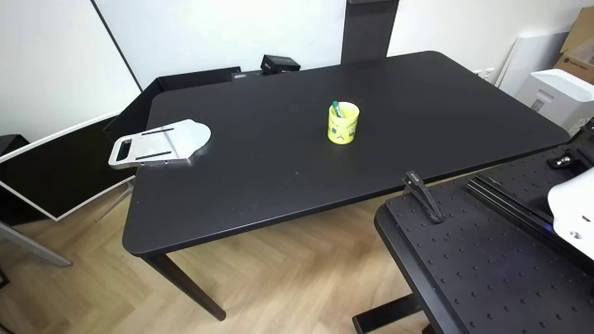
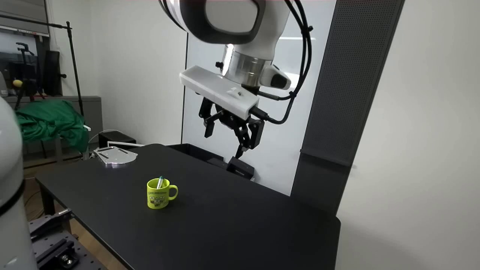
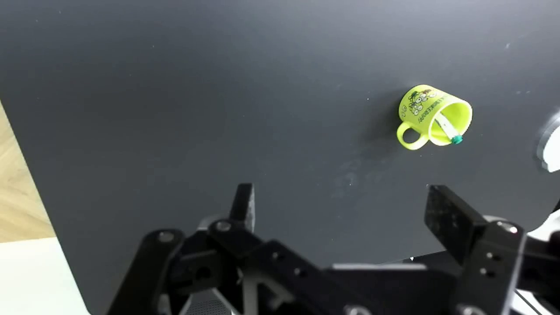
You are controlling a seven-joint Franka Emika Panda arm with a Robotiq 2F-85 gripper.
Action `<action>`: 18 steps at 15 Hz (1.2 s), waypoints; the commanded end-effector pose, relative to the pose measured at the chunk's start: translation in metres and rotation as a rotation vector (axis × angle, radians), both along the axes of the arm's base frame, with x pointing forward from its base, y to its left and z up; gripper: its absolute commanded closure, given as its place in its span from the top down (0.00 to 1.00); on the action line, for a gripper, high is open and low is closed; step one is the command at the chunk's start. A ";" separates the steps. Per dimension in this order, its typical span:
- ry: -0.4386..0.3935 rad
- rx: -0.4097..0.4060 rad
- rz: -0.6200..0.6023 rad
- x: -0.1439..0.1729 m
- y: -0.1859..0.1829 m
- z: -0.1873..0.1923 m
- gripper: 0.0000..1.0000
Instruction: Take the marker out of the mug and put it on the table
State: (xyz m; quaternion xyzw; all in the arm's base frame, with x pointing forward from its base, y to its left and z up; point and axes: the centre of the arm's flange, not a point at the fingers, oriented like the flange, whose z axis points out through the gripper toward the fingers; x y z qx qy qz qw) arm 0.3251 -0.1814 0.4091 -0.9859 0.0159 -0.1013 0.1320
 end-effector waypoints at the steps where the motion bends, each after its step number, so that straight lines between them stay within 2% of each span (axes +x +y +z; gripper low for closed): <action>1: 0.000 0.000 0.000 0.000 0.000 0.000 1.00; 10: 0.011 -0.044 0.058 0.032 0.036 -0.011 1.00; 18: -0.021 -0.116 0.173 0.071 0.098 -0.016 1.00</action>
